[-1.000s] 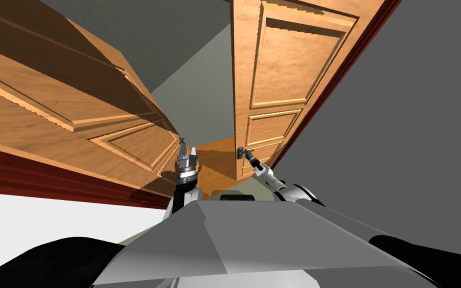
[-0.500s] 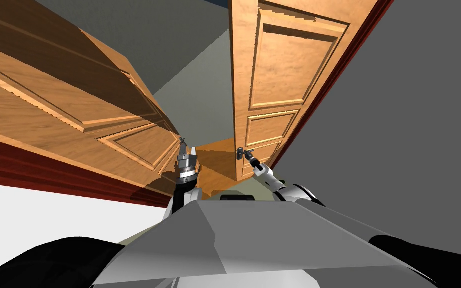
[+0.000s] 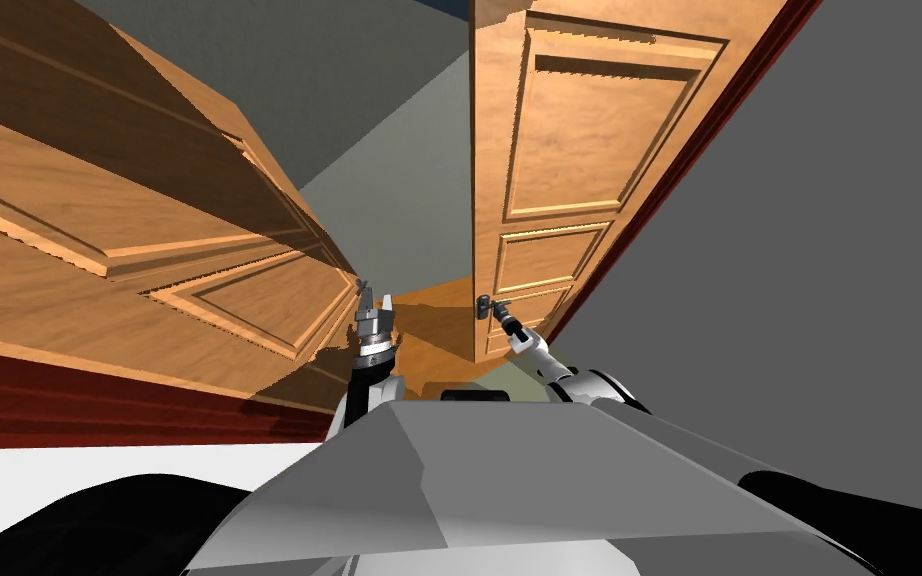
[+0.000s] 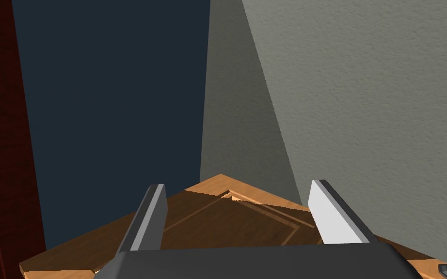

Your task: Push the door open

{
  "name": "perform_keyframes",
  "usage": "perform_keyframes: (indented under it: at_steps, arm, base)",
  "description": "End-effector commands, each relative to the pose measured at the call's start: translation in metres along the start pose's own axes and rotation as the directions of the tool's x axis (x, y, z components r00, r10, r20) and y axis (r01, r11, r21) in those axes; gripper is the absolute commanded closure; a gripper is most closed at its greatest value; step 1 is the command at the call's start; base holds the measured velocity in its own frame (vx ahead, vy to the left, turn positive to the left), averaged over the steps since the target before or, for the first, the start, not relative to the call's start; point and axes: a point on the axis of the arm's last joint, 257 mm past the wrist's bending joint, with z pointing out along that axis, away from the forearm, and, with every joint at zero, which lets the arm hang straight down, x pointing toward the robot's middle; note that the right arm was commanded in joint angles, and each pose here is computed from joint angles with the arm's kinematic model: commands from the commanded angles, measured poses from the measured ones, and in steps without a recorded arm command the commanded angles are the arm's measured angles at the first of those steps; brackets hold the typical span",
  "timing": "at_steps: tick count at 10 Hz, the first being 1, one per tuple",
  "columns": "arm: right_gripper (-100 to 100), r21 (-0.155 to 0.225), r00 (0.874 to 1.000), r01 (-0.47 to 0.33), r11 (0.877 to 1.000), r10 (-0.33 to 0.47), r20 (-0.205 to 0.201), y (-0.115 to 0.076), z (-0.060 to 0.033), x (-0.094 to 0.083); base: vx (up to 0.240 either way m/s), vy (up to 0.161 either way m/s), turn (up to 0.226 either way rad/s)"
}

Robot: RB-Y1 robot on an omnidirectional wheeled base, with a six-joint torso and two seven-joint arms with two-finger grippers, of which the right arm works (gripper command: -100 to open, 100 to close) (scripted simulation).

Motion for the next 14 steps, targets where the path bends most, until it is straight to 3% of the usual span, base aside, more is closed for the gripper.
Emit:
perform_keyframes:
  at_steps: [1,3,4,6,14]
  arm:
    - [100,-0.015,0.999,0.006,1.000,-0.006,0.032,0.008,-0.0009,-0.018]
    - [100,-0.016,0.999,0.007,1.000,-0.006,0.050,0.008,-0.0023,-0.026]
    - [100,-0.016,0.997,0.007,1.000,-0.006,0.078,0.009,-0.0049,-0.038]
    - [100,-0.017,0.996,0.007,1.000,-0.006,0.088,0.009,-0.0058,-0.043]
    - [100,-0.016,0.977,0.008,1.000,-0.004,0.211,0.009,-0.0211,-0.098]
  base:
    - [0.206,0.131,-0.038]
    - [0.163,0.122,-0.052]
    - [0.152,0.104,-0.028]
    - [0.109,0.103,-0.063]
    - [0.126,0.119,-0.063]
